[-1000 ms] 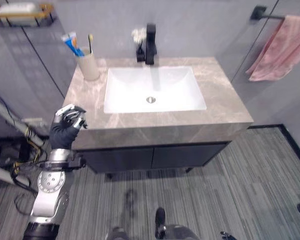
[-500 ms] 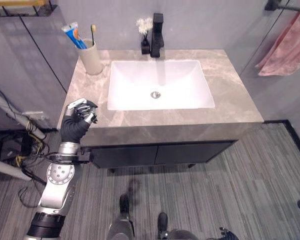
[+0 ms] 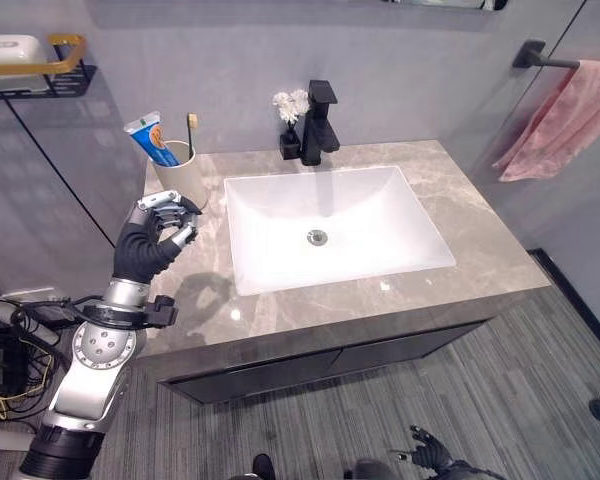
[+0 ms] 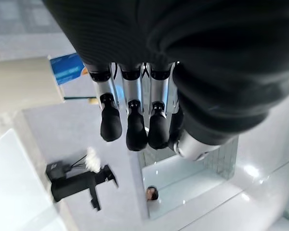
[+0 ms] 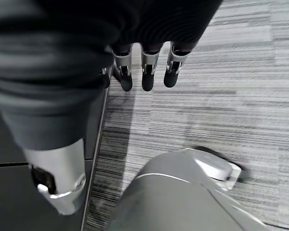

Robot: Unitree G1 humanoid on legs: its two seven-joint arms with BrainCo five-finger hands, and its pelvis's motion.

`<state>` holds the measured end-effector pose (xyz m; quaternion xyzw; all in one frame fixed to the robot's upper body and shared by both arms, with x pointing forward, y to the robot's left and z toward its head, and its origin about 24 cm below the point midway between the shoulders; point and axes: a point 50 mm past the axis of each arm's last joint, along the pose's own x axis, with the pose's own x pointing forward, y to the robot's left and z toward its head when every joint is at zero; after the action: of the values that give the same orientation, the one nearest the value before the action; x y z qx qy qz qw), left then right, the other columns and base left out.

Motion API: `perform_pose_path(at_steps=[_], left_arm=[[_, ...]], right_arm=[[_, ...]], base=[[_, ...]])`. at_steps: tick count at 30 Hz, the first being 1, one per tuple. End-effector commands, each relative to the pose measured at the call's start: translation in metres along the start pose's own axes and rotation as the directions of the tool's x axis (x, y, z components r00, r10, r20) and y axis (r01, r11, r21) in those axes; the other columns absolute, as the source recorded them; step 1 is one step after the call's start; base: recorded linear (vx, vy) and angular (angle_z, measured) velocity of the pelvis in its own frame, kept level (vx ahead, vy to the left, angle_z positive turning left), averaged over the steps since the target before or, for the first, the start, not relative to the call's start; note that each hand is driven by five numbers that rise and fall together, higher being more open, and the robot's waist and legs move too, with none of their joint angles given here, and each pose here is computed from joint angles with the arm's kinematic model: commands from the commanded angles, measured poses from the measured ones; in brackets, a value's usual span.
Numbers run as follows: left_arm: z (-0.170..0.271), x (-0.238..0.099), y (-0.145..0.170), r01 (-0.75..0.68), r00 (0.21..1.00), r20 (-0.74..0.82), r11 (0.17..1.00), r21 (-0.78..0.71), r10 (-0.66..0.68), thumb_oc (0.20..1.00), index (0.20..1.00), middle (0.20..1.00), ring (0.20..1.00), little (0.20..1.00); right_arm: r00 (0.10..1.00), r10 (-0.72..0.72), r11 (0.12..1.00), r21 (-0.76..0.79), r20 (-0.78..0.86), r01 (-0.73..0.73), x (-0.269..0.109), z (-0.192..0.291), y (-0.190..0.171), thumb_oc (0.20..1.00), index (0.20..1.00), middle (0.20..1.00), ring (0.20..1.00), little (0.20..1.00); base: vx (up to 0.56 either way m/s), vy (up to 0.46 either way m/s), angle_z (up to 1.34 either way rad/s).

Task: Put brush and paste in cup on sink, flatten towel.

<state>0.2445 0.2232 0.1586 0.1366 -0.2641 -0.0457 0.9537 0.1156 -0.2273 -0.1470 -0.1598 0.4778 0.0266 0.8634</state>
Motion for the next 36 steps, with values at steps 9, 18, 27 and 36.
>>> perform_pose_path(at_steps=[9,18,27,36], left_arm=[[0.009,-0.013,0.003,0.083,0.996,0.016,0.996,-0.012,-0.083,0.2,0.2,0.2,0.2,0.2],[-0.01,-0.036,0.021,0.025,0.99,-0.137,0.998,-0.05,-0.031,0.2,0.2,0.2,0.2,0.2],[-0.053,-0.048,0.039,-0.106,0.931,-0.349,0.994,0.029,0.11,0.2,0.2,0.2,0.2,0.2],[-0.085,-0.027,0.053,-0.124,0.868,-0.467,0.984,0.126,0.169,0.2,0.2,0.2,0.2,0.2]], right_arm=[[0.988,-0.024,1.0,-0.002,-0.15,0.024,-0.006,-0.034,-0.006,1.0,1.0,1.0,1.0,1.0],[0.979,-0.083,0.997,-0.019,-0.185,0.081,-0.007,-0.037,-0.025,1.0,1.0,1.0,1.0,1.0],[0.979,-0.053,0.997,-0.071,-0.196,0.04,-0.006,-0.036,-0.022,1.0,1.0,1.0,1.0,1.0],[0.935,-0.052,0.988,-0.156,-0.351,-0.004,-0.021,-0.071,-0.03,1.0,1.0,1.0,1.0,1.0]], base=[[0.19,-0.118,0.88],[0.1,-0.116,0.22],[0.09,-0.022,0.04],[0.06,0.021,-0.24]])
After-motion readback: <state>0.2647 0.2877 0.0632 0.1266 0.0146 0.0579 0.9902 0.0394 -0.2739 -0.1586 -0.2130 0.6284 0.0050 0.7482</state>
